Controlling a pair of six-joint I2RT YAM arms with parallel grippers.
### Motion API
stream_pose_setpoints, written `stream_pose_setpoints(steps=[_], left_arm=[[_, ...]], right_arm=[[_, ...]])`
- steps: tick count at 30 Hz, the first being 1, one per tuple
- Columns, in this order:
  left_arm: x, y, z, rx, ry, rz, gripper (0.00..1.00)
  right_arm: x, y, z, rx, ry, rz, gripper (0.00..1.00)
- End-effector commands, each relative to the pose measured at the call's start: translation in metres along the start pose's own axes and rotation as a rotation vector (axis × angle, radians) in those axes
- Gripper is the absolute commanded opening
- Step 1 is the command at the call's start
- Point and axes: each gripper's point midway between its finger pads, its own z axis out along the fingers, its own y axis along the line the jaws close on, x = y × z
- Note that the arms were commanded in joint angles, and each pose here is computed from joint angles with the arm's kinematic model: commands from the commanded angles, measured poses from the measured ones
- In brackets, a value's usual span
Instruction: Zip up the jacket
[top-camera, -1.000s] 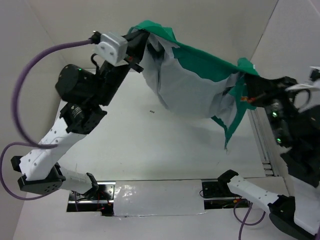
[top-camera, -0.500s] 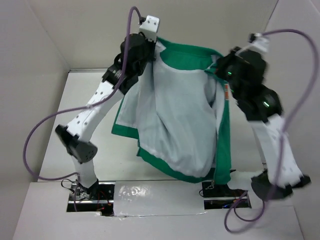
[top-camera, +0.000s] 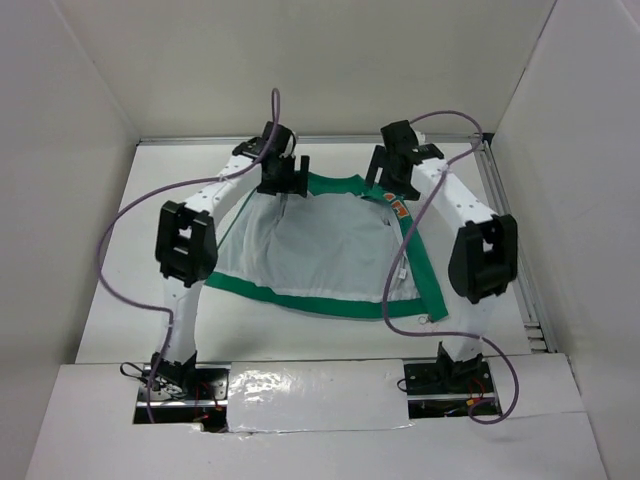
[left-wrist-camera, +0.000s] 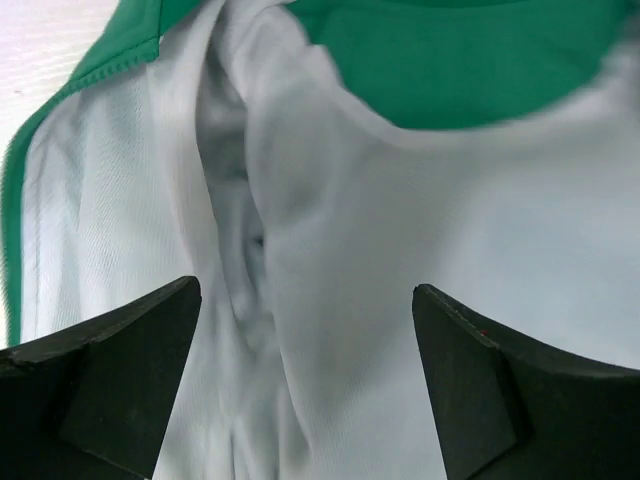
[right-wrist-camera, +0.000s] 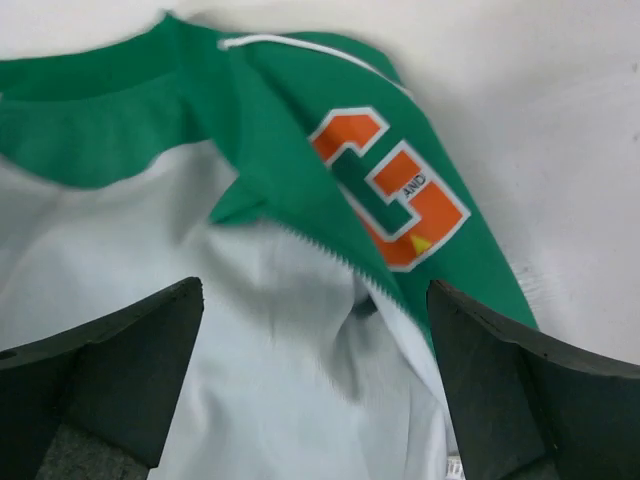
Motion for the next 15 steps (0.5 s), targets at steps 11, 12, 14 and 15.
stream_pose_setpoints(steps=[11,12,14,15], left_arm=[[0.108,0.122,-0.123,-0.133,0.043,-0.638,0.99],[0.118,0.146,-0.125,-0.178,0.049,-0.729,0.99],[0.158,0.188,-0.117,-0.27,0.123,-0.865,0.99],[0.167,0.194,-0.113,-0.285,0.148,-0.877,0.99]], right_arm=[[0.085,-0.069,-0.085,-0.131,-0.068,0.206,1.0],[0.096,-0.081,-0.084,-0.119,-0.062,0.23,1.0],[0.106,-0.092,-0.084,-0.111,-0.066,0.252,1.0],[0.11,-0.094,-0.083,-0.111,-0.064,0.251,1.0]])
